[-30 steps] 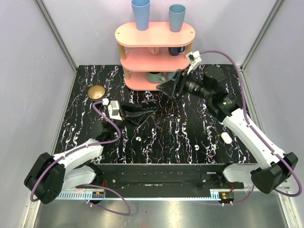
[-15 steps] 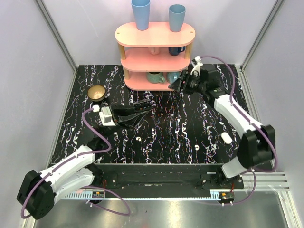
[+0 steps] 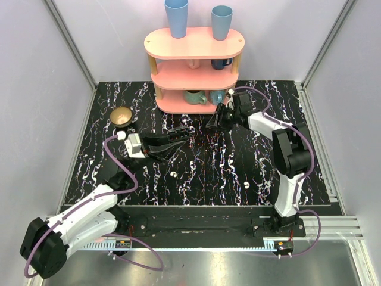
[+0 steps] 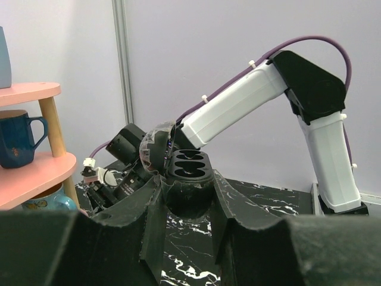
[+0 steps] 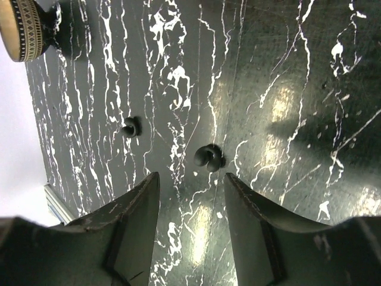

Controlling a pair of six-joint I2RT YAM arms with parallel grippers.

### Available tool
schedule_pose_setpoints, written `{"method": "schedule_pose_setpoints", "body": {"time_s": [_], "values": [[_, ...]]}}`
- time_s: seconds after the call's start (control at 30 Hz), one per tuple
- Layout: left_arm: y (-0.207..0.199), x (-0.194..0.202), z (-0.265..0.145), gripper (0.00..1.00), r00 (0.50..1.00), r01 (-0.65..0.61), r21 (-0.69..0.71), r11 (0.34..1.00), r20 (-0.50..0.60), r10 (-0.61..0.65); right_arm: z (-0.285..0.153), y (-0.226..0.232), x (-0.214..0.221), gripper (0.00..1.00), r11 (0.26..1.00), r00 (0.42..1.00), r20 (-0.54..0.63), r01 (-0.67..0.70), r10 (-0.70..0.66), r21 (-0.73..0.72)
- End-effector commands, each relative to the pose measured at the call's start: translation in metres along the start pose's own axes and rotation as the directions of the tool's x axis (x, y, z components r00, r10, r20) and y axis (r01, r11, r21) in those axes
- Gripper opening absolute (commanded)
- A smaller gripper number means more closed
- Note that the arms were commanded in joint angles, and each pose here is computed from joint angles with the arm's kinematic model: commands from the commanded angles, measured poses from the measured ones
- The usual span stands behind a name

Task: Insert the wireless bluetooth earbuds into the charging case
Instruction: Move the left earbud to the center of the board.

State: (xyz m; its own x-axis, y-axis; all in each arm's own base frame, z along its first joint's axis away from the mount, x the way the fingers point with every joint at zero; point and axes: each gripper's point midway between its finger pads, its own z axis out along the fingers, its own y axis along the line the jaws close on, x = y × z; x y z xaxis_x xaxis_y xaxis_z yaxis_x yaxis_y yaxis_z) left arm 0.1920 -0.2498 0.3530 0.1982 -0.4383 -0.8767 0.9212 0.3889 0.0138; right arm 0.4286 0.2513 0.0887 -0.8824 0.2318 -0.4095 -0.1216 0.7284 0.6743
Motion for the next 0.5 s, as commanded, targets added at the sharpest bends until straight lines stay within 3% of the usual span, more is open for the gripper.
{"method": "schedule_pose_setpoints", "body": {"time_s": [0.0, 0.47], "values": [[-0.001, -0.029, 0.007, 0.0, 0.996, -0.056, 0.003, 0.998, 0.066, 0.055, 0.014, 0.01, -0.024, 0.54, 0.999, 0.998, 0.051, 0.031, -0.029, -0.026], [-0.001, -0.024, 0.004, 0.0, 0.997, -0.059, -0.004, 0.998, 0.044, 0.059, 0.05, -0.013, 0.001, 0.47, 0.994, 0.998, 0.007, 0.067, -0.068, 0.091]]}}
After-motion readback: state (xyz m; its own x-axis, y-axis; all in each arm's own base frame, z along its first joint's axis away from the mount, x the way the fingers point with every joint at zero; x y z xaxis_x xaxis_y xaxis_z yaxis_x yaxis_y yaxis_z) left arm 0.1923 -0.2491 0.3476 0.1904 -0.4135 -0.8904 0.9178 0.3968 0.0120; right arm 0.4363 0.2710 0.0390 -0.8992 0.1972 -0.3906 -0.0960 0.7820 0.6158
